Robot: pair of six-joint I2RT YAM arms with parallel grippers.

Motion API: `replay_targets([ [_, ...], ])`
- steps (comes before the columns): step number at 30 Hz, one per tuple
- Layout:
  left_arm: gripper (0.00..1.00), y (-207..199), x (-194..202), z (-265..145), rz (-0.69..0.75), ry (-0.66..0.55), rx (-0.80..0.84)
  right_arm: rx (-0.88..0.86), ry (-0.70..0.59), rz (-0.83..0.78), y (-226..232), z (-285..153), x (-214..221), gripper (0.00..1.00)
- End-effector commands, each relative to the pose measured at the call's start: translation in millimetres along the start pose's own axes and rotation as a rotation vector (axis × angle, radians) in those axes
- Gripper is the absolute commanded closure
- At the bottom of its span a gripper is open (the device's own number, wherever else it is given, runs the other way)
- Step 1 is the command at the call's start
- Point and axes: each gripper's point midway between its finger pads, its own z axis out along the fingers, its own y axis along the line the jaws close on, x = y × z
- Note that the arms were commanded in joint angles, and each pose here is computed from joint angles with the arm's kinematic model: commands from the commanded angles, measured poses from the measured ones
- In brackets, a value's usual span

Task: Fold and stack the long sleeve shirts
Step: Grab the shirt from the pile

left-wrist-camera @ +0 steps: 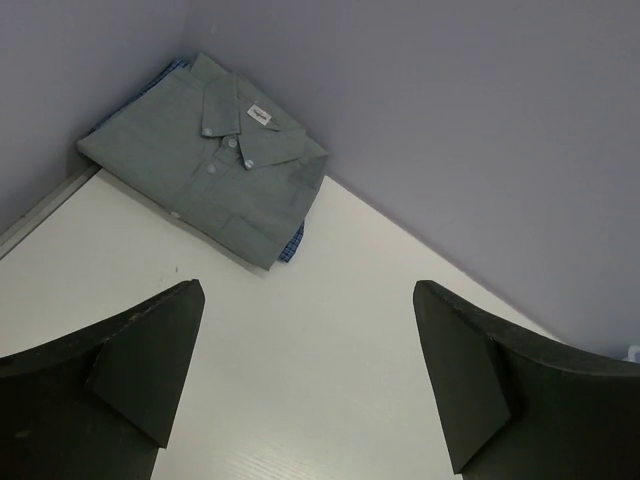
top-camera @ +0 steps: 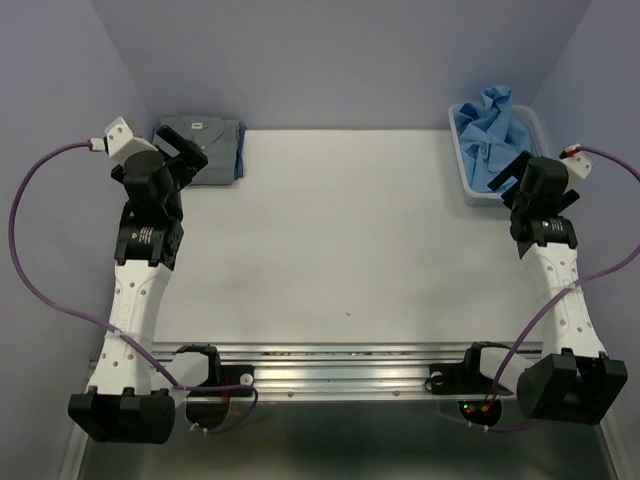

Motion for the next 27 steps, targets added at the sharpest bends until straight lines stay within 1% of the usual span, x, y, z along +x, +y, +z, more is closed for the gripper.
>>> replay_targets([
  [1,0.01,-10.0,-32.5,-12.7,-0.038,-0.097,0.033,-0.047,-0.059,0.040,7.1,-12.4,-20.8,0.00],
  [2,0.01,-10.6,-34.2,-13.1,-0.038,-0.102,0.034,-0.062,-0.065,0.035,10.4,-11.8,-22.7,0.00],
  [4,0.01,-10.2,-32.1,-12.0,-0.032,-0.095,0.034,-0.113,-0.059,-0.045,21.8,-5.0,-23.9,0.00],
  [5,0.01,-10.1,-31.6,-11.5,-0.032,-0.094,0.033,-0.123,-0.056,-0.046,26.6,-0.7,-24.5,0.00],
  [6,0.01,-10.1,-31.8,-11.8,-0.032,-0.095,0.034,-0.127,-0.070,-0.072,31.5,0.6,-35.4,0.00],
  [7,0.01,-9.2,-29.3,-11.0,-0.030,-0.089,0.031,-0.060,-0.054,-0.092,26.8,18.1,-32.3,0.00],
  [8,0.01,-9.1,-28.5,-10.8,-0.029,-0.086,0.032,-0.027,-0.057,-0.102,26.5,26.4,-36.7,0.00],
  [9,0.01,-9.3,-28.5,-10.6,-0.033,-0.088,0.033,-0.014,-0.080,-0.098,31.2,32.9,-55.7,0.00],
  [10,0.01,-9.6,-27.6,-9.9,-0.037,-0.086,0.033,0.007,-0.017,-0.135,35.7,61.4,-37.3,0.00],
  [12,0.01,-10.2,-26.6,-8.5,-0.038,-0.083,0.035,0.014,0.025,-0.173,37.9,92.7,-33.8,0.00],
  [13,0.01,-10.6,-25.9,-7.6,-0.038,-0.081,0.036,-0.035,0.027,-0.178,57.1,102.1,-45.9,0.00],
  [14,0.01,-11.3,-26.1,-7.6,-0.037,-0.079,0.039,-0.011,0.108,-0.220,54.5,139.1,-16.2,0.00],
  [16,0.01,-10.6,-24.7,-6.3,-0.034,-0.073,0.033,-0.003,0.195,-0.261,59.0,166.3,5.0,0.00],
  [17,0.01,-9.2,-24.3,-5.9,-0.030,-0.070,0.024,0.005,0.212,-0.280,65.6,194.7,12.9,0.00],
  [20,0.01,-6.2,-26.5,-5.1,-0.043,-0.079,0.003,0.060,0.252,-0.294,49.3,237.6,29.0,0.00],
  [21,0.01,-6.0,-29.1,-5.7,-0.048,-0.086,-0.002,0.082,0.297,-0.296,44.2,258.4,44.2,0.00],
  [24,0.01,-7.9,-32.0,-6.0,-0.048,-0.092,0.004,0.052,0.337,-0.318,45.2,284.7,63.8,0.00],
  [26,0.01,-7.0,-33.4,-6.7,-0.054,-0.101,0.001,-0.011,0.372,-0.325,53.9,302.2,85.3,0.00],
  [27,0.01,-5.4,-31.7,-5.6,-0.054,-0.101,-0.005,-0.048,0.380,-0.343,58.6,306.1,89.3,0.15],
])
